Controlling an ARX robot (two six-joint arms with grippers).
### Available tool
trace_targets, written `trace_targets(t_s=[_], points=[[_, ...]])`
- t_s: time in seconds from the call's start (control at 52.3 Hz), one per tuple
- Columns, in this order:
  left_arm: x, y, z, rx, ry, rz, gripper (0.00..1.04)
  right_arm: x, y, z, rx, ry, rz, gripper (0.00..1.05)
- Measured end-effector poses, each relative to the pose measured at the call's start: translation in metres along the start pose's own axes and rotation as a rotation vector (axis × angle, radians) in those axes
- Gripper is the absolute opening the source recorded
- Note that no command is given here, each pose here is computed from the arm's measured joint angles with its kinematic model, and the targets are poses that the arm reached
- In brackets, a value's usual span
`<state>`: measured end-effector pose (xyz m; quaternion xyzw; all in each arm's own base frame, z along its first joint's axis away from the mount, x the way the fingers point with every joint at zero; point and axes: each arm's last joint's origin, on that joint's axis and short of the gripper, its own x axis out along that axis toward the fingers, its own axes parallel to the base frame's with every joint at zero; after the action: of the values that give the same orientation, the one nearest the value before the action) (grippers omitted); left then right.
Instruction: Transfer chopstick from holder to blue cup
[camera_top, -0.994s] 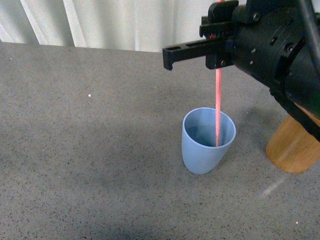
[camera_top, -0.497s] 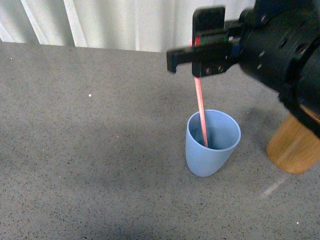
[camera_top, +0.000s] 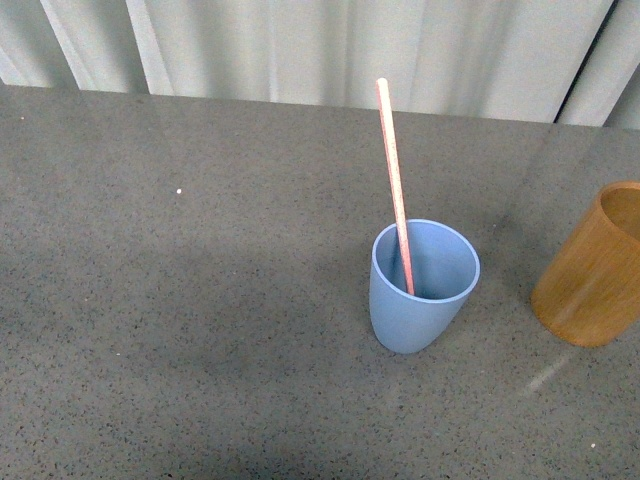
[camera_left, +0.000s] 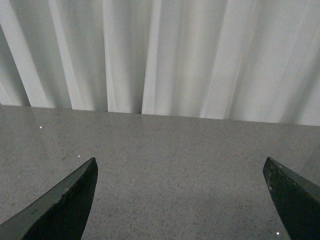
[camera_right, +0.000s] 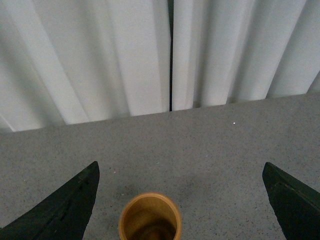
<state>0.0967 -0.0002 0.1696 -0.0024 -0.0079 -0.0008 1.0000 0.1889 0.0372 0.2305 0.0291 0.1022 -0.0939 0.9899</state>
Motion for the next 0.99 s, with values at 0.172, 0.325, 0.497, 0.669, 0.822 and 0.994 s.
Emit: trace_targets(t_s=[0.172,0.325,0.497,0.669,0.822,0.994], points=[[0.0,0.0,0.0,0.0,-0.001,-0.001,0.98,-0.005,-0.007,-0.008,-0.018,-0.169,0.195,0.74],[0.0,0.0,0.0,0.0,0.0,0.002,0.98,-0.014,-0.019,-0.023,-0.045,-0.197,0.2,0.5],[0.0,0.0,0.0,0.0,-0.001,0.0,0.98,-0.022,-0.03,-0.038,-0.054,-0.195,0.189,0.21],[0.0,0.0,0.0,0.0,0.0,0.002,0.98,-0.028,-0.038,-0.046,-0.061,-0.197,0.22,0.01],[0.0,0.0,0.0,0.0,0.0,0.001,0.98,-0.032,-0.048,-0.053,-0.058,-0.197,0.184,0.01],[0.0,0.0,0.0,0.0,0.0,0.0,0.98,-0.038,-0.049,-0.058,-0.059,-0.2,0.189,0.01]])
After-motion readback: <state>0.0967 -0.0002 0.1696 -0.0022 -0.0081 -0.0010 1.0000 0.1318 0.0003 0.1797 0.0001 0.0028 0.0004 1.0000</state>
